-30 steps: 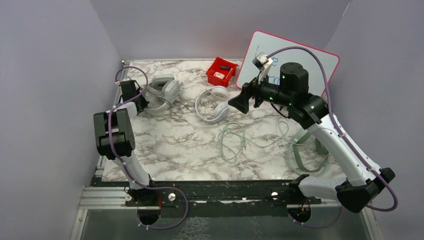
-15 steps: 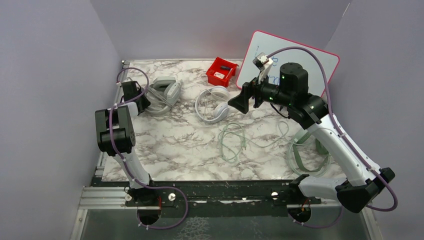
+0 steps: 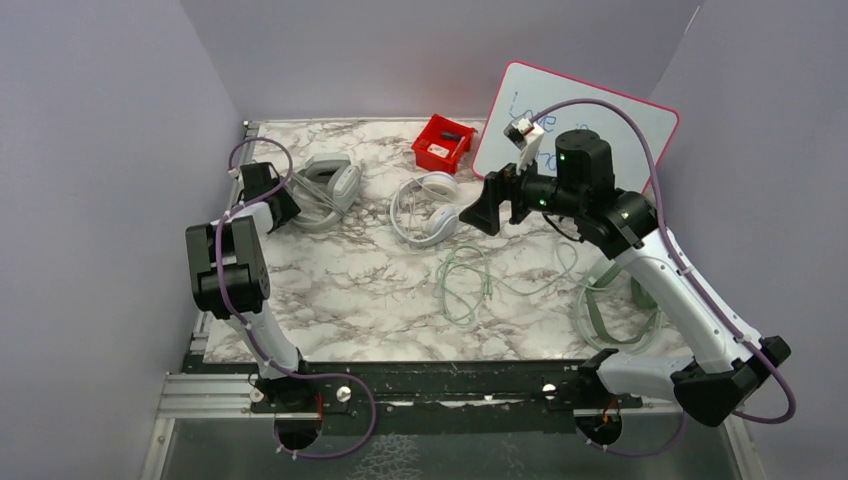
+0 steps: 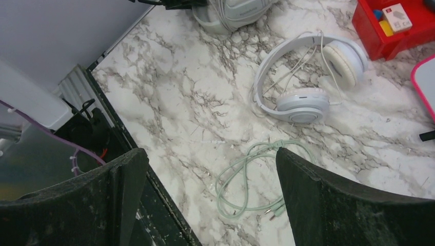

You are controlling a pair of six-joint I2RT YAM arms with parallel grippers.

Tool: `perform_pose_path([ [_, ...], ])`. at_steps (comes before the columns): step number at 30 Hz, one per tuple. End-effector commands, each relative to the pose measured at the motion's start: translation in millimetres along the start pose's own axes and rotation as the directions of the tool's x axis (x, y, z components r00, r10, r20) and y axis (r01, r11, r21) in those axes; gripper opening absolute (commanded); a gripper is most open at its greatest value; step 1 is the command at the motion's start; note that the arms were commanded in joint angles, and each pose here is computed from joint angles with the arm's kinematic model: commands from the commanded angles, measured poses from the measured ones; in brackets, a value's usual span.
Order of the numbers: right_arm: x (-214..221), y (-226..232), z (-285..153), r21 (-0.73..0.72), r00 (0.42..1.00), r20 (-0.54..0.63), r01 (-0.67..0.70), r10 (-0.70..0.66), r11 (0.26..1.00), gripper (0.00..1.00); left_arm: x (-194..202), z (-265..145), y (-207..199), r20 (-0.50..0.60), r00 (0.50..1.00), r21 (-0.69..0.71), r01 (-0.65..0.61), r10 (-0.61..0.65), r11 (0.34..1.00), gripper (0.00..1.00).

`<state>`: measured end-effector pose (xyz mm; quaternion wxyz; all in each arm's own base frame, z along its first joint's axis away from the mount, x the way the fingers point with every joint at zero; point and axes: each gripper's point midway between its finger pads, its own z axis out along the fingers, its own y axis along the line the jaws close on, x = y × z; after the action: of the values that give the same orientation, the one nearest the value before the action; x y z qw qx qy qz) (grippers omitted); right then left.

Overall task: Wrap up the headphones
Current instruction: Wrap the headphones cable around the headphones.

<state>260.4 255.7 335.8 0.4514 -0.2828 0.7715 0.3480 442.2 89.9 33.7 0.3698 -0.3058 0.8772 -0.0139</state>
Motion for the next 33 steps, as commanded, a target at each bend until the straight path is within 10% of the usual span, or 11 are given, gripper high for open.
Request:
perform_pose_path([
  [1, 5.0, -0.5, -6.5, 0.028, 0.998, -0.045, -0.051, 0.052, 0.998, 1.0, -6.8, -22.1, 17.6, -0.008, 0.999, -0.064, 0.053, -0.054, 0.997, 0.54],
  [10, 17.9, -13.6, -8.8, 0.105, 0.995, -0.041, -0.081, 0.085, 0.991, 1.0, -38.0, -70.9, 16.1, 0.108, 0.991, -0.002, 0.073, -0.073, 0.997, 0.61],
  [13, 29.4, -29.1, -5.3, 0.183, 0.989, -0.099, -0.087, 0.106, 0.979, 1.0, -54.6, -83.0, -0.1, 0.124, 0.988, 0.062, 0.083, -0.091, 0.995, 0.93],
  [21, 70.5, -91.9, -8.3, 0.45, 0.966, -0.152, -0.122, 0.211, 0.885, 1.0, -88.8, -136.0, -9.4, 0.26, 0.959, 0.114, 0.089, -0.116, 0.99, 0.98],
  [27, 117.9, -194.6, -65.6, 0.665, 0.846, -0.005, -0.395, 0.534, 0.633, 1.0, -109.2, -185.3, -56.5, 0.316, 0.941, 0.312, 0.021, -0.124, 0.95, 0.95],
  [33, 167.9, -218.4, -119.1, 0.78, 0.691, 0.178, -0.533, 0.7, 0.327, 1.0, -71.8, -233.2, -173.4, 0.38, 0.905, 0.492, -0.374, 0.192, 0.786, 0.91],
])
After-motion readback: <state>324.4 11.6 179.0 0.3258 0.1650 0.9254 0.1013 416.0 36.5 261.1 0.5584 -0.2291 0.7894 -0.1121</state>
